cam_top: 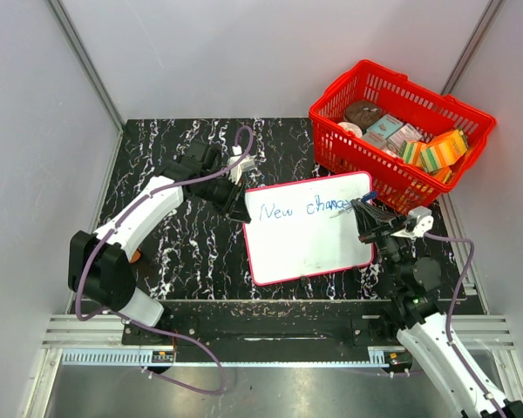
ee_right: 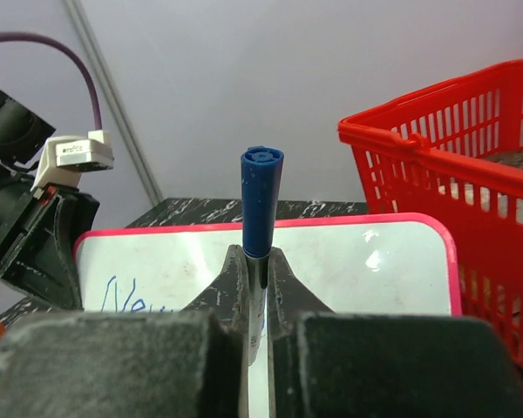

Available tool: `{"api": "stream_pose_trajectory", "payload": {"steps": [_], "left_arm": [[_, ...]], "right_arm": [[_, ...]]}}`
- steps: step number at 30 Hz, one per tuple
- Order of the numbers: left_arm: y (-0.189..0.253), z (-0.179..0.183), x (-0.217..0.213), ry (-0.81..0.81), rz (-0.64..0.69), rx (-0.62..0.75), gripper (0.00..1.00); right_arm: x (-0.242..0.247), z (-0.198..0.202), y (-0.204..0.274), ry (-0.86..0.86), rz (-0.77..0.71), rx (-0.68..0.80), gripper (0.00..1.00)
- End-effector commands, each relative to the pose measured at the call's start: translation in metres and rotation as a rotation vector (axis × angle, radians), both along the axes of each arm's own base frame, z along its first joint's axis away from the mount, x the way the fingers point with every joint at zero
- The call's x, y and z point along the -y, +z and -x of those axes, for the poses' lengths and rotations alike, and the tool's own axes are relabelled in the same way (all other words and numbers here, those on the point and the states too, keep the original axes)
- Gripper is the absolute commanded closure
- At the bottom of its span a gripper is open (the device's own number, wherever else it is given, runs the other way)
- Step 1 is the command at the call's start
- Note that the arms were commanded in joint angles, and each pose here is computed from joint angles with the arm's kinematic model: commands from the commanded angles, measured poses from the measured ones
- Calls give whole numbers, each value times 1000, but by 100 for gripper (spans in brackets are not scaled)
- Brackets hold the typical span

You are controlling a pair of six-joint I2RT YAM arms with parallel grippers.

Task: Write a sentence on the whiteboard

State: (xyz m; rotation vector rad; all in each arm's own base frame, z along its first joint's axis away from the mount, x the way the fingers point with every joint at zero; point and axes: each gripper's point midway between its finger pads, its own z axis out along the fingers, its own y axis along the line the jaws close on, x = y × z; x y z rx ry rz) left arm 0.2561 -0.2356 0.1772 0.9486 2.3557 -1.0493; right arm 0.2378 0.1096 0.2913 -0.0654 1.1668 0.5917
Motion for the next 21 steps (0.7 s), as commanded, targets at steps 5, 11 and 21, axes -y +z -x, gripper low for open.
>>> {"api": "stream_pose_trajectory", "payload": {"steps": [5, 11, 21], "left_arm": [[8, -28, -11, 31, -58, 202, 100], [5, -28, -10, 36, -60, 193, 100], [3, -29, -11, 38, -68, 189, 100]], "right_arm": [[-24, 15, 25, 158, -1, 31, 100], [-31, 3, 29, 161, -1, -27, 100], [-81, -8, 50, 177, 32, -56, 100]]}}
